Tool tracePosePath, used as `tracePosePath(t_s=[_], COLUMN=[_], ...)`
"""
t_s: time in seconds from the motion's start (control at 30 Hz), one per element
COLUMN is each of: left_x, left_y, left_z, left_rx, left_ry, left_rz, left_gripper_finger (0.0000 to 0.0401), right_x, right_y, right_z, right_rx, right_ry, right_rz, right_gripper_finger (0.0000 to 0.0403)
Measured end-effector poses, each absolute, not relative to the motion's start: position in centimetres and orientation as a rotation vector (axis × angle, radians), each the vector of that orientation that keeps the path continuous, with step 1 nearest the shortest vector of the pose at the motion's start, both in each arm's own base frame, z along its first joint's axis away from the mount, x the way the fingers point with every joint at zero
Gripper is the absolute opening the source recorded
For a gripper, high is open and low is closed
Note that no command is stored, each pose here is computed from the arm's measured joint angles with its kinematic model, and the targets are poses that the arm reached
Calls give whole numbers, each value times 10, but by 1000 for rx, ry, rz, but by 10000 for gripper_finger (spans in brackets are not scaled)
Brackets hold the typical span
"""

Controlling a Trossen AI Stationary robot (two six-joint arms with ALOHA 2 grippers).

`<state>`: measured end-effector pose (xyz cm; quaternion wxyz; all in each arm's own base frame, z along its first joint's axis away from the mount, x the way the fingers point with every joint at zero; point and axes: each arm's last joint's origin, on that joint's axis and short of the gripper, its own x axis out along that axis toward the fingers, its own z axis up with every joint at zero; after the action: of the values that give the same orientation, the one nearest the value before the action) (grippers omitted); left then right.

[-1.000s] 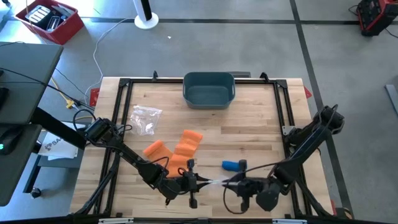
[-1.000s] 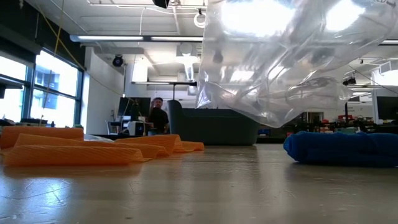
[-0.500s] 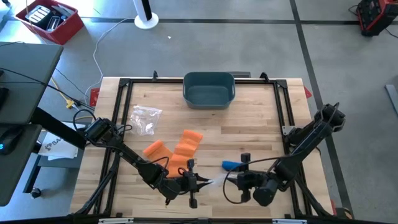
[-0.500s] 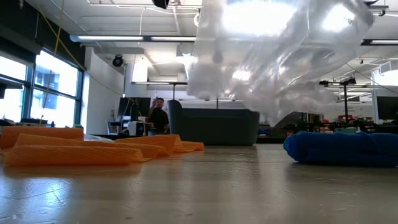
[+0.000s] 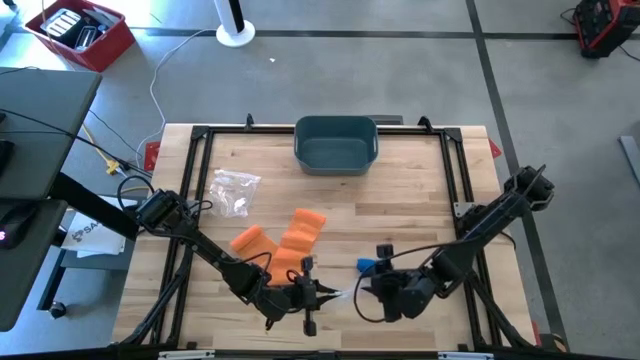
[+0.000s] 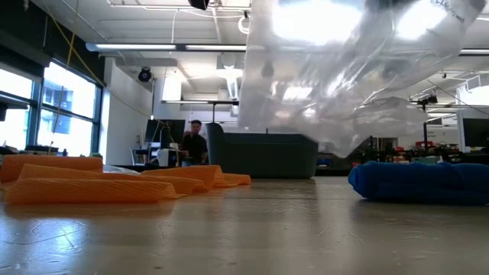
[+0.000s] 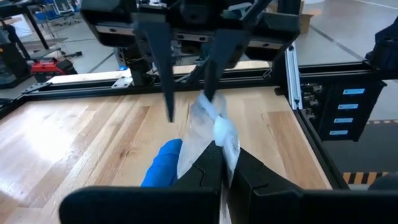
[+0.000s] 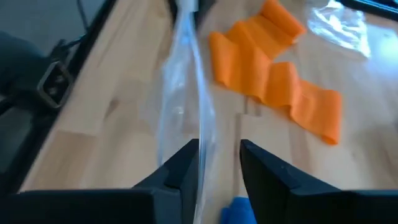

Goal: Roll bandage
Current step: Put the rolled blue bandage into the right transparent zip bag

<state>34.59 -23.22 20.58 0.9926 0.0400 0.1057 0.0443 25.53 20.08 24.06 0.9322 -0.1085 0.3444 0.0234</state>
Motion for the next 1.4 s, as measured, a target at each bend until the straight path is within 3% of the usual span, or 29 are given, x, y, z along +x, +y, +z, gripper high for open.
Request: tracePosePath(t_s=[0.23, 0.4, 0.6, 0.83, 1.13, 1.4], left_x=[341, 324, 315, 345, 370, 377], left_y=[-229, -213, -203, -196, -176, -184], left_z=[203, 212, 243, 249, 222, 242], left_rx=[61, 25, -43, 14, -68, -46], left_ry=[288, 402, 291, 136, 208, 171], left_rz=[108, 265, 391, 326, 206, 111], left_gripper_finger=[34, 81, 101, 102, 102, 102], right_x=[253, 249, 248, 252, 252, 252], right_y=[196, 191, 189, 189, 190, 190], right_z=[238, 234, 234, 236, 237, 237], right_rx=[-236, -229, -247, -242, -253, -243], right_ry=[728, 757, 739, 702, 697, 706], right_rz=[-29, -119, -165, -172, -164, -149], right_gripper_finger=[8, 3, 1, 1, 0, 0])
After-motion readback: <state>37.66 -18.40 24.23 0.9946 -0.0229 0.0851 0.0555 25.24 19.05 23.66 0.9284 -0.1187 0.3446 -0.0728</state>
